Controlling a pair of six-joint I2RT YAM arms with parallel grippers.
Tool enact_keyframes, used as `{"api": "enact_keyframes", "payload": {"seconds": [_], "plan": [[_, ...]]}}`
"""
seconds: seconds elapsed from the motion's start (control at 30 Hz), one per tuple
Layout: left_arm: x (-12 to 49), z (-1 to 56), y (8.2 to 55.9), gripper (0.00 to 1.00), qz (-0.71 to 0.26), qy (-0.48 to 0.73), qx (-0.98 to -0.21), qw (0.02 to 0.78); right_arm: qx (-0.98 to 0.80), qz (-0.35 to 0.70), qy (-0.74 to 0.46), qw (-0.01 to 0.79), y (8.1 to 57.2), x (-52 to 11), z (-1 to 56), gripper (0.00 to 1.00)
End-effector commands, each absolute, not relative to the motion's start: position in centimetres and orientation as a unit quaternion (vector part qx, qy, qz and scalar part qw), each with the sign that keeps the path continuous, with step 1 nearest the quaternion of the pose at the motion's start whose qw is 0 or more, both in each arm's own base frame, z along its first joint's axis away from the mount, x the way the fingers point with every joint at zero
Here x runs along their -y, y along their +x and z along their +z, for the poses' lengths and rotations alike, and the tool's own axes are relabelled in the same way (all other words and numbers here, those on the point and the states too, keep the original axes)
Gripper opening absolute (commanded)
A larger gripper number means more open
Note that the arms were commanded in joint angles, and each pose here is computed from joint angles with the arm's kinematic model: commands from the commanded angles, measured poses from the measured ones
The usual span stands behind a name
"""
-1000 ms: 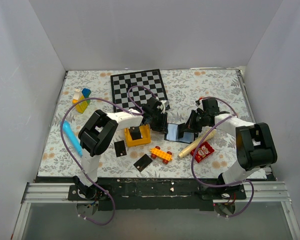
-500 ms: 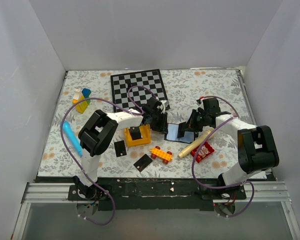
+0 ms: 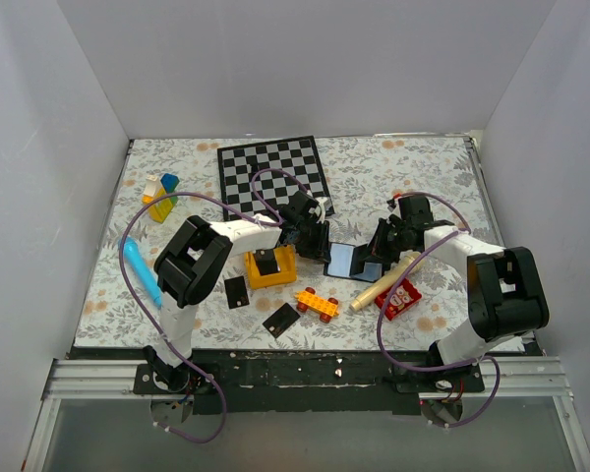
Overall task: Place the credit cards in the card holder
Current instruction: Insert the credit card into the card holder.
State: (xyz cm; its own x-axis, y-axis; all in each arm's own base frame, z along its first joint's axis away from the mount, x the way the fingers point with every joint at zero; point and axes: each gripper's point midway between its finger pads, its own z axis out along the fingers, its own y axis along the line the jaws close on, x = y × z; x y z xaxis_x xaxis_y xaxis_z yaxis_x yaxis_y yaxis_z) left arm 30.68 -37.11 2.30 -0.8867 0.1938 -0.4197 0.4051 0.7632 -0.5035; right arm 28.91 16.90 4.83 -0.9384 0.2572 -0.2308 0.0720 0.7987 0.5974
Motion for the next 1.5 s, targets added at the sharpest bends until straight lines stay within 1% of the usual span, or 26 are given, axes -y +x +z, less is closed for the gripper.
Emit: {"api": "enact_keyframes", "payload": {"seconds": [0.0,0.57,1.23,1.47], "plan": [[36.5,0.4,29.5,0.22,-0.285,0.167,-0.932,0.15,-0.936,0.313,0.08,0.141,28.3,-17.2,4.4,0.01],[36.4,0.3,29.5,0.21,-0.283,0.168,-0.933,0.149,-0.924,0.358,0.075,0.11,28.5,-18.9,3.1,0.01],[36.3,0.0,29.4,0.2,-0.279,0.17,-0.934,0.147,-0.899,0.417,0.029,0.133,29.4,-19.9,4.7,0.01],[36.3,0.0,29.6,0.2,-0.278,0.17,-0.934,0.147,-0.891,0.434,0.031,0.126,29.4,-20.1,4.8,0.01]]}}
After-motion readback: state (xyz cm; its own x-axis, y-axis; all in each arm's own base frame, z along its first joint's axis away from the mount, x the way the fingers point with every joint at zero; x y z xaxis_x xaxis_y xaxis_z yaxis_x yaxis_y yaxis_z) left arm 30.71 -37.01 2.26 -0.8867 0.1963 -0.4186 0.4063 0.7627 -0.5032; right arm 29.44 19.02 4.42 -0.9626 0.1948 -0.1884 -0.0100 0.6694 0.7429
